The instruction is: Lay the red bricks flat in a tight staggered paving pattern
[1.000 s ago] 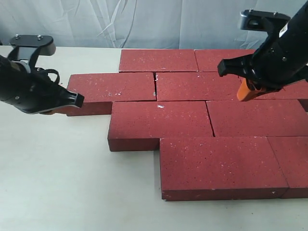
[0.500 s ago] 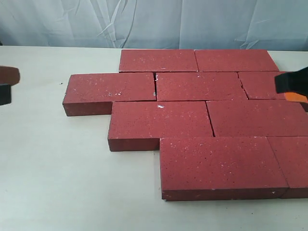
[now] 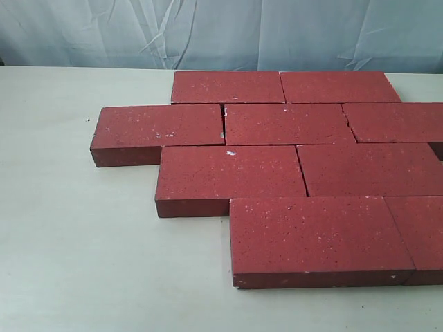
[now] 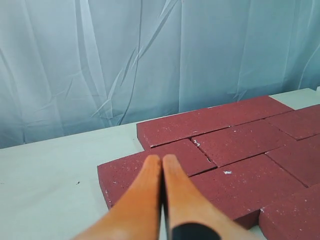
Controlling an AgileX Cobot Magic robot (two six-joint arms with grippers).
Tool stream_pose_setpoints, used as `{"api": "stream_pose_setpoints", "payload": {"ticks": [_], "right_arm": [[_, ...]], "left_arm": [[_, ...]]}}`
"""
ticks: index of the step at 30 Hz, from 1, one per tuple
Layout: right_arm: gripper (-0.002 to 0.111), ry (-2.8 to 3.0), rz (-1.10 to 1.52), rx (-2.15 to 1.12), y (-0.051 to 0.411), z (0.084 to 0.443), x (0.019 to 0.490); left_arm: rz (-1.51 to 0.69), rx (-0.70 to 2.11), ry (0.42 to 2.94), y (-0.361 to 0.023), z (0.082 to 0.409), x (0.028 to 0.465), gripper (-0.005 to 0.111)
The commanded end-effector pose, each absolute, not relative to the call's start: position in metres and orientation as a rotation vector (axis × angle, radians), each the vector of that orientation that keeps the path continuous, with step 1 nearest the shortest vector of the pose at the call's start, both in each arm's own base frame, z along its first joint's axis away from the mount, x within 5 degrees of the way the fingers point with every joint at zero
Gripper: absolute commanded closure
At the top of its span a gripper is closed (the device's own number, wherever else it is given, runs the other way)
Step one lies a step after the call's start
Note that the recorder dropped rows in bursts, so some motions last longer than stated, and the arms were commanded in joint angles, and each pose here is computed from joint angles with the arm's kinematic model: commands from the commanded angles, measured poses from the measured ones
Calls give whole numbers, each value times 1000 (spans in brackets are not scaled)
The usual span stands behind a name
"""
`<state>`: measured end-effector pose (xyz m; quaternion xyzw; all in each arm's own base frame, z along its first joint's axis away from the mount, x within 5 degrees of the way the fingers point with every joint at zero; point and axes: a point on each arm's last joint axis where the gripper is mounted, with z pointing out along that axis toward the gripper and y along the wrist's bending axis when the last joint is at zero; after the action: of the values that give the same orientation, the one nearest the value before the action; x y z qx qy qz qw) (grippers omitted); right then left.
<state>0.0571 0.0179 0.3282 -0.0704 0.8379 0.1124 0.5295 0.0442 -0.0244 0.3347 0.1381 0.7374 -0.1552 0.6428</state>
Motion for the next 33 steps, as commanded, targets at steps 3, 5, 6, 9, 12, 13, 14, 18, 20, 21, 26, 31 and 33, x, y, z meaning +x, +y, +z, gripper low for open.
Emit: {"api": "stream_pose_setpoints", "payload": {"ticks": [3, 5, 6, 9, 12, 13, 14, 18, 20, 21, 26, 31, 33], "right_arm": [[109, 1983, 258, -169, 17, 329, 55], [109, 1983, 258, -169, 17, 329, 55], [109, 1983, 258, -169, 17, 329, 55], [109, 1983, 258, -169, 17, 329, 55], [109, 1983, 258, -169, 17, 329, 55], [109, 1980, 258, -169, 17, 329, 55], [109, 1975, 257, -165, 16, 328, 54], [109, 1962, 265, -92, 14, 326, 48], [109, 1947, 257, -48, 13, 325, 46], [109, 1945, 245, -29, 12, 323, 45], [109, 1953, 164, 11, 7, 318, 45], [109, 1949, 90, -4, 3, 318, 45], [109, 1947, 78, -9, 2, 318, 45]], "left_arm": [[-345, 315, 1679, -24, 333, 43, 107], [-345, 315, 1679, -24, 333, 43, 107], [-345, 315, 1679, -24, 333, 43, 107], [-345, 315, 1679, -24, 333, 43, 107], [-345, 315, 1679, -24, 333, 43, 107], [-345, 315, 1679, -24, 333, 43, 107], [-345, 315, 1679, -24, 333, 43, 107], [-345, 315, 1679, -24, 333, 43, 107], [-345, 315, 1679, -24, 333, 43, 107], [-345, 315, 1679, -24, 333, 43, 107], [-345, 315, 1679, -24, 333, 43, 107], [-345, 315, 1679, -24, 333, 43, 107], [-345, 315, 1679, -24, 333, 43, 107]]}}
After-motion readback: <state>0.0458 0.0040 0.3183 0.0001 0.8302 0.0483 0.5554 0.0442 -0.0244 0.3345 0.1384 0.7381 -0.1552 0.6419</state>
